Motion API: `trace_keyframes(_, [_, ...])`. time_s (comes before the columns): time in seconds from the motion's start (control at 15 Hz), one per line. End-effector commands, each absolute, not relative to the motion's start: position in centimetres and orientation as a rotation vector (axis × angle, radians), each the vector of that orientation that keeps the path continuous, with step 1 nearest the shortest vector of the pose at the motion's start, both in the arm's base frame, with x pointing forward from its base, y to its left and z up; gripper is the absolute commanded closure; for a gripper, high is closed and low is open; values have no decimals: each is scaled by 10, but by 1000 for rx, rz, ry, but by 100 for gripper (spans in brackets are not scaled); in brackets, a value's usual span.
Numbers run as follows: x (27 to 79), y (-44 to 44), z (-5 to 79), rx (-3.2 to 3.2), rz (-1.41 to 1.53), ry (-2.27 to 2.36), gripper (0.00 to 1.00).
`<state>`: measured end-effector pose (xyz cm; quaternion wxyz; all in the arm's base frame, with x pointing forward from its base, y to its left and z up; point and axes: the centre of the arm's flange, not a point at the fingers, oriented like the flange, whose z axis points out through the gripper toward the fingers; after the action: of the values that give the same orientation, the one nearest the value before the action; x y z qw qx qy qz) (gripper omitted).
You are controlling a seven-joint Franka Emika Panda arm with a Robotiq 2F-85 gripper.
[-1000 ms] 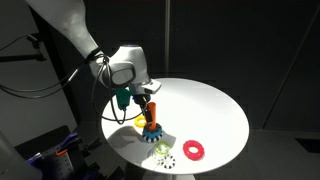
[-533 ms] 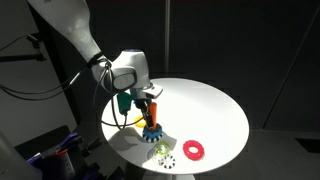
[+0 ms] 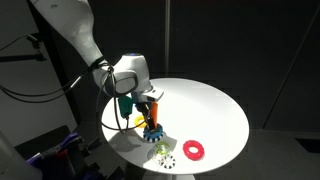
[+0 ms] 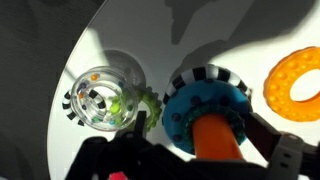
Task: Take the dark green ring off the stack
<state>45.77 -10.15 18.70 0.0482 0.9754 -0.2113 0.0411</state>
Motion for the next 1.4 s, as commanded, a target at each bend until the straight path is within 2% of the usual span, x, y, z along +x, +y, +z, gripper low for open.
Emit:
trace_keyframes(0.0, [463, -103, 178, 2969, 150, -611, 0])
trace_keyframes(0.87, [446, -71, 223, 3086, 241, -499, 0])
trace_keyframes(1.33, [432, -72, 214, 3088, 146, -488, 0])
